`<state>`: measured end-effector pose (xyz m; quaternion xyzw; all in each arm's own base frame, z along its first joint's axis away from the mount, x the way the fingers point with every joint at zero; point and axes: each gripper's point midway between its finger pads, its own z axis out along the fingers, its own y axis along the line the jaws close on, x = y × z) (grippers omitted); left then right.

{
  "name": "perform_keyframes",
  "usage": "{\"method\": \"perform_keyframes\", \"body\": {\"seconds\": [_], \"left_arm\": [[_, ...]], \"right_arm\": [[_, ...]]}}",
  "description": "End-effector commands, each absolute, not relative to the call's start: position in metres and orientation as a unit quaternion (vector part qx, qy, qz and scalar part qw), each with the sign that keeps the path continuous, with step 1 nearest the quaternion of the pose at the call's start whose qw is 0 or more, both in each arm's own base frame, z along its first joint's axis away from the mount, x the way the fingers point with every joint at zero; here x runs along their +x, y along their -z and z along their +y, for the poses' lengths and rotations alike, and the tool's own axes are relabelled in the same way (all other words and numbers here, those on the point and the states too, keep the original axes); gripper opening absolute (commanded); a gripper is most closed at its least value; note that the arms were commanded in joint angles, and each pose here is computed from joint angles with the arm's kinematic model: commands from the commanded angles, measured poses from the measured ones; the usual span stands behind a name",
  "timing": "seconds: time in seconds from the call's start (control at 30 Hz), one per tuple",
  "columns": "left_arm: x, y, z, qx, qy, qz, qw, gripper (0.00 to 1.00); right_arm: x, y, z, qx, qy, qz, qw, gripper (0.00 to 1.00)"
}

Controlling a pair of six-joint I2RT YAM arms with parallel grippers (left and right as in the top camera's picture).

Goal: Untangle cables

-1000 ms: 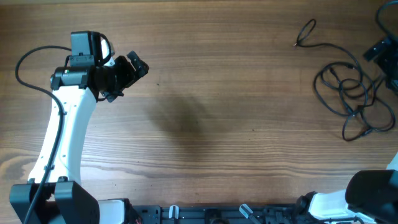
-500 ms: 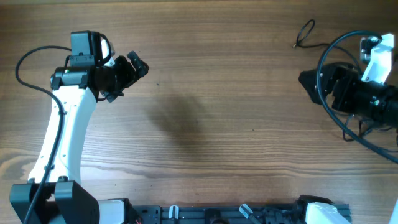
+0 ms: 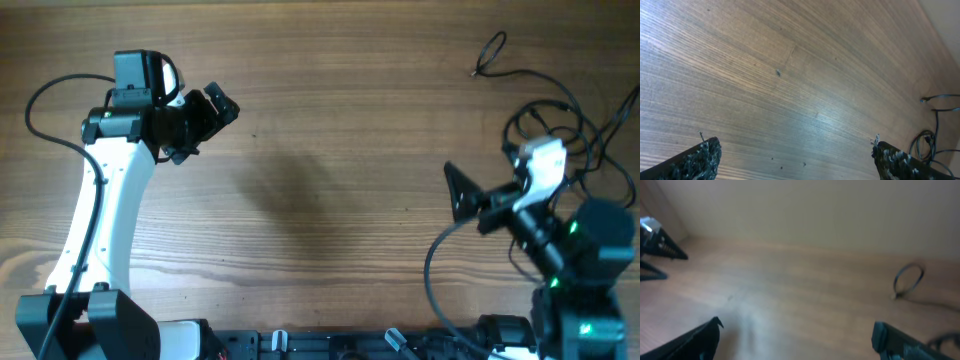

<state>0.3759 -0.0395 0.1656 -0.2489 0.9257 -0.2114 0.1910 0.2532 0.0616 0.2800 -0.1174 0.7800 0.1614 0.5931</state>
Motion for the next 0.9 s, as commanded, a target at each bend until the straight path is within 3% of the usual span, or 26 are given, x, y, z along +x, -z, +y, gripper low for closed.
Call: {"method": "perform_keyframes", "body": {"seconds": [0.0, 0.13, 0.37, 0.87], "left_arm": [[0.377, -0.165, -0.04, -0.249, 0.209, 0.926, 0.191, 1.0], [0.377, -0.165, -0.04, -0.249, 0.209, 0.926, 0.191, 1.0], [0.377, -0.165, -0.04, -0.249, 0.21, 0.926, 0.191, 1.0], [0.377, -0.165, -0.04, -0.249, 0.209, 0.926, 0.191, 1.0]], "right_arm": [[0.247, -0.26, 0.058, -0.132, -0.129, 0.724, 0.664, 1.0], [0.239, -0.236, 0.06, -0.155, -0.107, 0.671, 0.717, 1.0], [0.231, -0.182, 0.073, -0.2, -0.105, 0.667, 0.71, 1.0], [0.231, -0.182, 0.073, -0.199, -0.104, 0.668, 0.71, 1.0]]}}
